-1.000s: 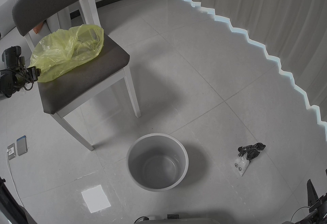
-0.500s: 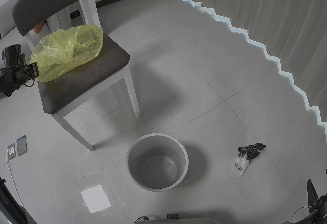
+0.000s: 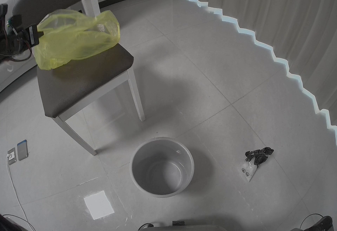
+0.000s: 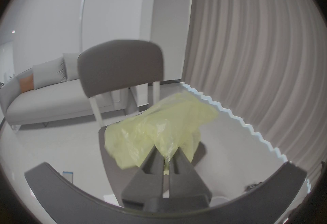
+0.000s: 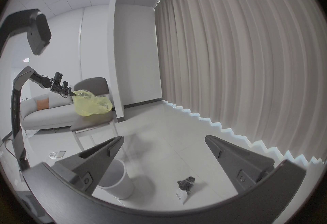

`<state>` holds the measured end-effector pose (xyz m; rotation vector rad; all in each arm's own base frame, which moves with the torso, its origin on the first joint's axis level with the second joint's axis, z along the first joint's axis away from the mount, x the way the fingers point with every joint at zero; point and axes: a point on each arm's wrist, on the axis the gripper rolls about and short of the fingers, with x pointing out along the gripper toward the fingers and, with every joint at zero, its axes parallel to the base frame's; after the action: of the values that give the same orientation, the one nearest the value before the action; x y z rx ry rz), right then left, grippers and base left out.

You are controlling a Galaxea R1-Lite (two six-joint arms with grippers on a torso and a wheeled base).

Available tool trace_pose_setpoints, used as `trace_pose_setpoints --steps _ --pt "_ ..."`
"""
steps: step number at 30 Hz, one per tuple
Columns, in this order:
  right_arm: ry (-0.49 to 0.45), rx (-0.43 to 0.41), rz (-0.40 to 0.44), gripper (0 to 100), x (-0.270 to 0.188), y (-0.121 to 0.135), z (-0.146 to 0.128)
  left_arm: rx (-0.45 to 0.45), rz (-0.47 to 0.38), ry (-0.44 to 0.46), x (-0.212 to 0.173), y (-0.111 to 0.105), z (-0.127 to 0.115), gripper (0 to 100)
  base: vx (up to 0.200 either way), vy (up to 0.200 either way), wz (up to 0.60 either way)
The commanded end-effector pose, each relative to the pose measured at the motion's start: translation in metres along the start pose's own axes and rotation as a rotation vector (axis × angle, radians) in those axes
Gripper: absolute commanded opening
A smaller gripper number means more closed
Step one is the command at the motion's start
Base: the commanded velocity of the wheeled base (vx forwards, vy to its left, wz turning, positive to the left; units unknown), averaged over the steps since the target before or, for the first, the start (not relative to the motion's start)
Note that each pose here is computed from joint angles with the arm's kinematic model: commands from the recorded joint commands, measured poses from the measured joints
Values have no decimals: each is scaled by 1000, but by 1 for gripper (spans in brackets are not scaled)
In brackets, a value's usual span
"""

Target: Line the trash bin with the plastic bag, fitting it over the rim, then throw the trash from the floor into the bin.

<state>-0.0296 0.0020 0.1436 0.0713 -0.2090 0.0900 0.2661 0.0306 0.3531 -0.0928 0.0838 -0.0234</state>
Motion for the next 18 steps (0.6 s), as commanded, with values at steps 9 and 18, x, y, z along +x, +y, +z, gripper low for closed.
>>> trace_pose_setpoints --steps 9,18 --pt "124 34 212 100 128 5 104 171 -499 -166 -196 -76 76 0 0 0 0" --pt "176 55 326 100 185 19 119 272 -728 -105 -200 -94 59 0 0 0 0"
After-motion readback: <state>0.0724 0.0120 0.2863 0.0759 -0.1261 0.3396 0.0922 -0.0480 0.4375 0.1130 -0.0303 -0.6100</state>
